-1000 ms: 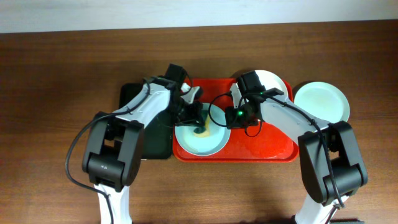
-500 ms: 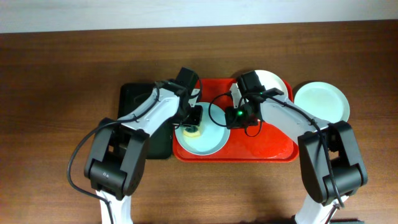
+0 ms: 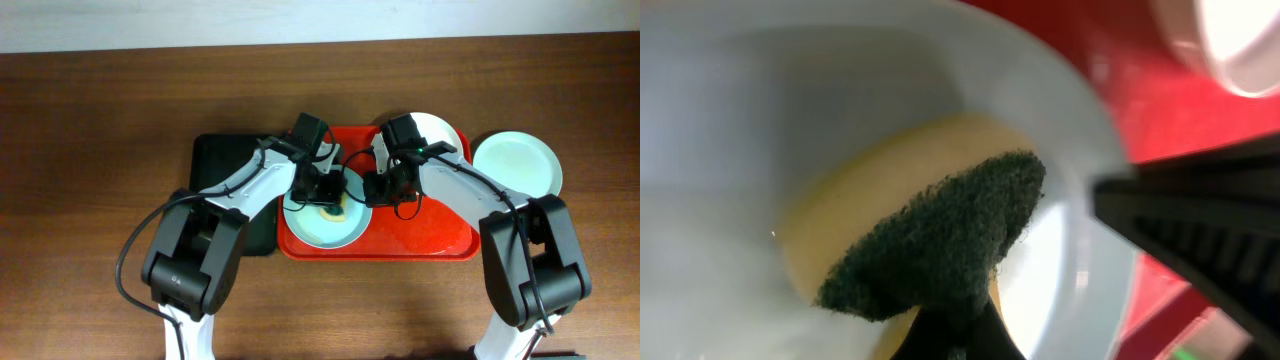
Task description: Clean dirty plates on tray and stack at the side
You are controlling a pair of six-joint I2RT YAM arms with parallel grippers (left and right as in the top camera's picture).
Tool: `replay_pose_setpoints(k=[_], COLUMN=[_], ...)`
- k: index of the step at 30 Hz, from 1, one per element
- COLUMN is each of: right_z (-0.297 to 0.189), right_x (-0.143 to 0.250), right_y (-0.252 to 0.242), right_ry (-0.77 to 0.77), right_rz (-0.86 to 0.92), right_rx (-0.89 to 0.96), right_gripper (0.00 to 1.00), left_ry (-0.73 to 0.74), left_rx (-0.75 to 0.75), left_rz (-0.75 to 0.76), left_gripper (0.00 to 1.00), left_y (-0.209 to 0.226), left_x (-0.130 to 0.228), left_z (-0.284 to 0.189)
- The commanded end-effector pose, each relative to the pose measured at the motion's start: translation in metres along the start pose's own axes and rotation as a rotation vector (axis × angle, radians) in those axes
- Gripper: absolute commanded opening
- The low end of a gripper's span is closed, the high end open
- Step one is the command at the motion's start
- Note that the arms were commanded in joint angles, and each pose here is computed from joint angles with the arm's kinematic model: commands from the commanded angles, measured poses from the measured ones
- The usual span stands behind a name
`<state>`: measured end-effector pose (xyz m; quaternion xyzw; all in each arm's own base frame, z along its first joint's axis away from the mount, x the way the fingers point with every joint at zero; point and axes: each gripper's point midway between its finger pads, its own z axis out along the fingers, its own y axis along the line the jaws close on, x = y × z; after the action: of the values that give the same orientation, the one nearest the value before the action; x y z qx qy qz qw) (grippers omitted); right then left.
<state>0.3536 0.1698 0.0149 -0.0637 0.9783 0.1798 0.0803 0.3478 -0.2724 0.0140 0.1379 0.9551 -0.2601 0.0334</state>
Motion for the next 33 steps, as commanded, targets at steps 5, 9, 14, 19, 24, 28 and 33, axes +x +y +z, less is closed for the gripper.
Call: replay_pose_setpoints(k=[5,9,14,19,24,28,33], right_z=[0.001,0.001,0.001,0.001,0.001,0.001,0.001], right_x=[0.001,0.001,0.001,0.001,0.001,0.001,0.001], right_y=[0.010,0.010,0.010,0.010,0.010,0.010,0.010], right_ry=[0.006,0.006,0.006,0.006,0.006,0.006,0.006], right_rz=[-0.019,-0.020,-0.020,-0.019,-0.019,-0.019,-0.020], right_rx=[-0.042,-0.043,-0.043,-0.042,-0.042,-0.042,-0.043], right_gripper=[0.04,0.04,0.04,0.04,0.04,0.04,0.04], left_ry=[0.040,0.014,-0.037,-0.022,-0.012,0.033,0.086], left_rx=[0.102,0.012,-0.217,-0.344,-0.380,-0.357,-0.081], left_rz=[-0.033,-0.038,-0.041,-0.076,-0.138,-0.160,-0.113], left_gripper=[0.00,0.00,0.00,0.00,0.00,0.00,0.00], left_y=[0.000,0.019,0.048,0.070,0.075,0.072,0.018], left_x=[0.001,-0.003,-0.004,0.007,0.026,0.048,0.052], left_z=[-0.008,-0.030,-0.061,-0.059,-0.031,-0.006,0.018])
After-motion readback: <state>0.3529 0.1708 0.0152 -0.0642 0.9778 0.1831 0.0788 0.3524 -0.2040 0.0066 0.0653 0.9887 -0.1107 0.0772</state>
